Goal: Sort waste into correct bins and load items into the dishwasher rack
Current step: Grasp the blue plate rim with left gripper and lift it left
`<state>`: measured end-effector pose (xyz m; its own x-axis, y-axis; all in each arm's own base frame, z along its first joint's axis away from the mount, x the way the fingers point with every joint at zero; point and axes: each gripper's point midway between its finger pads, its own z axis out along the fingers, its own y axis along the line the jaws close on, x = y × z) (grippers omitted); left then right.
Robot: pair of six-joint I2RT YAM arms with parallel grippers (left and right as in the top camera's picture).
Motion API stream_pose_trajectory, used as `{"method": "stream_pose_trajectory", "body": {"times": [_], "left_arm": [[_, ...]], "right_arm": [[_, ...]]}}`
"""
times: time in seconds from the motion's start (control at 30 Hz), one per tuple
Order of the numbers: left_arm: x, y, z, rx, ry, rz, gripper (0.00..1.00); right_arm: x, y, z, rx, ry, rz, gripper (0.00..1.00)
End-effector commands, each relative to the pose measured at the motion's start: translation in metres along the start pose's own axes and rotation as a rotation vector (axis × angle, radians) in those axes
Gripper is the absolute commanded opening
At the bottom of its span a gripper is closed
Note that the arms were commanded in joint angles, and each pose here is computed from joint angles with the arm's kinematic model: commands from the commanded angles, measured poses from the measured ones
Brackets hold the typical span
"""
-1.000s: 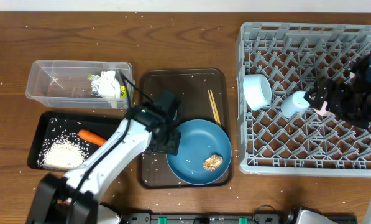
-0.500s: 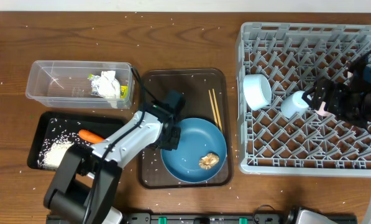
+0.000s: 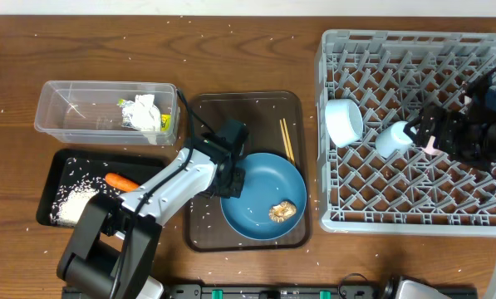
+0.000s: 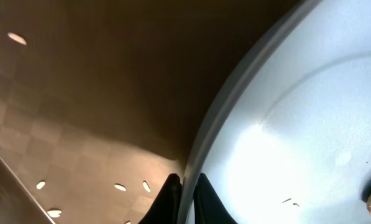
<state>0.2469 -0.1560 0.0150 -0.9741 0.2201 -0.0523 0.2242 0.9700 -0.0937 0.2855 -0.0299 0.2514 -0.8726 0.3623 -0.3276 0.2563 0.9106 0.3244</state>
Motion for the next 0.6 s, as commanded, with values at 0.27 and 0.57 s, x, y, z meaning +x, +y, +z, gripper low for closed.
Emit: {"method": "stream_pose_trajectory", "body": {"times": [0.27,0.57], "left_arm": [[0.0,0.04,-0.104,-0.198,-0.094,-0.113,0.06],[0.037,0.124,-0.191,-0.377,-0.208,-0.371,0.06]], "right_arm": [[-0.003,0.004,-0.003,-0.007,-0.014,-0.026,0.93],[-0.004,0.004,-0.003,-0.007,-0.018,-0.028,0.94]]}}
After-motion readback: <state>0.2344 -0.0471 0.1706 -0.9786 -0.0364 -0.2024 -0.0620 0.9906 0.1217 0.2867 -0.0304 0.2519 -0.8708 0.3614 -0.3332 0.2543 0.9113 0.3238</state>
